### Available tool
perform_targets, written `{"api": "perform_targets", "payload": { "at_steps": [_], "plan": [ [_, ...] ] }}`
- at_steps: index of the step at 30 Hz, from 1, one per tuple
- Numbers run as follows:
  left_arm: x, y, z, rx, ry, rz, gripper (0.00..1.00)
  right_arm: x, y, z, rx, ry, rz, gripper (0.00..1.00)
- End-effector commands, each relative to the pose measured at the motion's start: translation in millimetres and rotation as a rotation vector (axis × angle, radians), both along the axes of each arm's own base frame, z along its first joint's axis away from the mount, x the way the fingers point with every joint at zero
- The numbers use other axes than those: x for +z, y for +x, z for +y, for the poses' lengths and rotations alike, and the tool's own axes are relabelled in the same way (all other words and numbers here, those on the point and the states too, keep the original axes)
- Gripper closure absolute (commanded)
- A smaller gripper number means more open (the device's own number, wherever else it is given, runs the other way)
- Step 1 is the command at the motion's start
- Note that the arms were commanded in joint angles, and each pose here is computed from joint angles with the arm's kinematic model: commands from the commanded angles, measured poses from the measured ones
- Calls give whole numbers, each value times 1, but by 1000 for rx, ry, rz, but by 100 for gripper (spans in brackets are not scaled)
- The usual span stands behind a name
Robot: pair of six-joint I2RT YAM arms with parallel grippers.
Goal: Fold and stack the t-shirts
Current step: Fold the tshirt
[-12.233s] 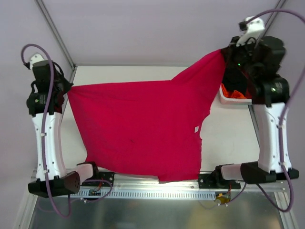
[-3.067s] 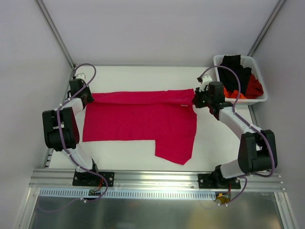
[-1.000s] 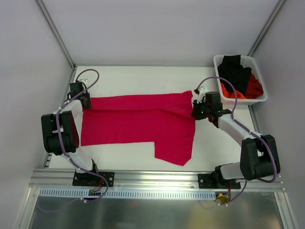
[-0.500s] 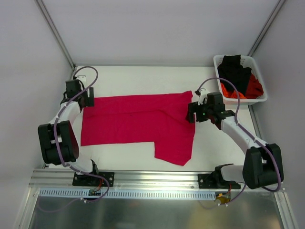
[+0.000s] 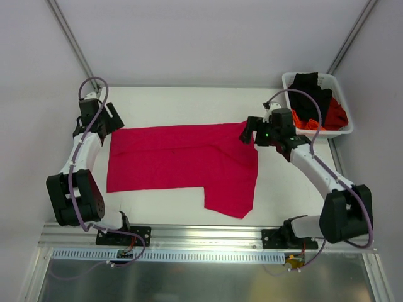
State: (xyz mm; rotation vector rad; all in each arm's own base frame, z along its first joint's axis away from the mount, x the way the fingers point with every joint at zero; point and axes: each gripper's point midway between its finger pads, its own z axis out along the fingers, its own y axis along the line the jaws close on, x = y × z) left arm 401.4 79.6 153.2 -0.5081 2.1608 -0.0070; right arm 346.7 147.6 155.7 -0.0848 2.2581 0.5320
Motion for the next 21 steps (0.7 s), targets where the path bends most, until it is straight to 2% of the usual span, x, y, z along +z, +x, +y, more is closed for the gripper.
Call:
{"api": "perform_targets", "payload": {
  "at_steps": [1, 4, 8, 14, 15, 21],
  "plan": [
    [-9, 0, -24, 116, -288, 1, 27, -2, 25, 15, -109, 10, 29, 6],
    [-9, -6, -25, 154, -314, 0, 31, -13, 37, 21, -147, -82, 65, 7],
    [-4, -20, -29, 151, -318, -5, 34, -24, 45, 44, -91, -124, 60, 8],
    [-3, -47, -40, 104, -316, 15, 49, -46, 64, 59, -35, -167, 67, 13],
    [-3, -51, -41, 95, -311, 19, 50, -59, 64, 58, -41, -189, 104, 13],
    [3, -71, -41, 75, -258, 23, 49, -69, 84, 69, -19, -201, 110, 15]
  ]
}}
